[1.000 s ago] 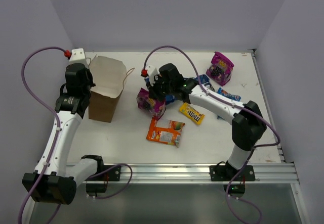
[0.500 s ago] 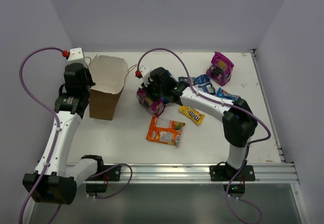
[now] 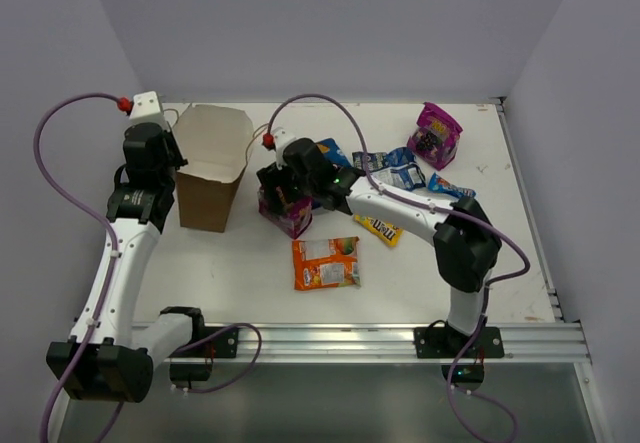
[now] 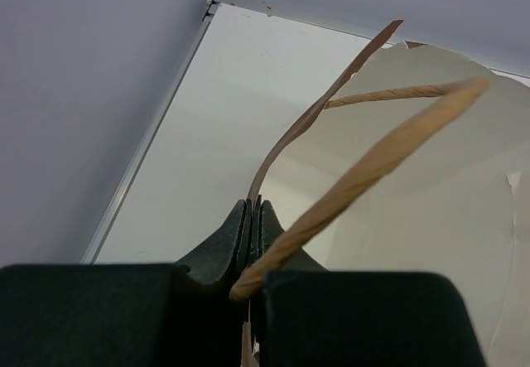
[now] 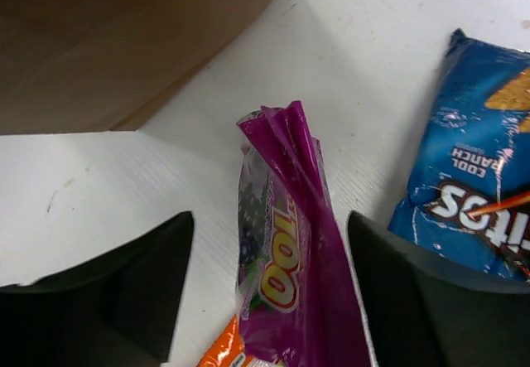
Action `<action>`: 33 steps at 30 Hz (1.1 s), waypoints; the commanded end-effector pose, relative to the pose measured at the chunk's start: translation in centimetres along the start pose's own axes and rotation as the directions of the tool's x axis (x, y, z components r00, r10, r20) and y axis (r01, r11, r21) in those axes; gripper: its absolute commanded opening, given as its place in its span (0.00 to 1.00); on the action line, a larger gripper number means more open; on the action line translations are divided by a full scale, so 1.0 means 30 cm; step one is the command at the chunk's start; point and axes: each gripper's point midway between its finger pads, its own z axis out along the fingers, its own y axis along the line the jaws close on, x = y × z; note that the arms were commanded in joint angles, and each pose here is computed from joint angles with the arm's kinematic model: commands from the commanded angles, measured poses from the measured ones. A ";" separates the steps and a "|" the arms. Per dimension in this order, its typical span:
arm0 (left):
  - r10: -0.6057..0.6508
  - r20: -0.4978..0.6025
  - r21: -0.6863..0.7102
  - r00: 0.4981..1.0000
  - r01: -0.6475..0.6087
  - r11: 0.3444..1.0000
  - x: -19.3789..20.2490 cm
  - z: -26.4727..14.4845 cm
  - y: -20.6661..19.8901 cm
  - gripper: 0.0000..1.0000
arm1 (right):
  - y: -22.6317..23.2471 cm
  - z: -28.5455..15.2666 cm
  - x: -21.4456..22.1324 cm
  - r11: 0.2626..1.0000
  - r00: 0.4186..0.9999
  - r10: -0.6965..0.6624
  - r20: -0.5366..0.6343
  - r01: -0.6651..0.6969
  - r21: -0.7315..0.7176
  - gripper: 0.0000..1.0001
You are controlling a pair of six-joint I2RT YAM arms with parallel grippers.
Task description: Take the snacks out of the paper bag
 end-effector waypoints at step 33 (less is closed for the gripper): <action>-0.159 0.031 0.105 0.987 0.155 0.982 -0.230 0.259 0.010 0.67 | -0.120 -0.984 -0.116 0.997 0.913 0.005 0.409 -0.037 0.071 0.99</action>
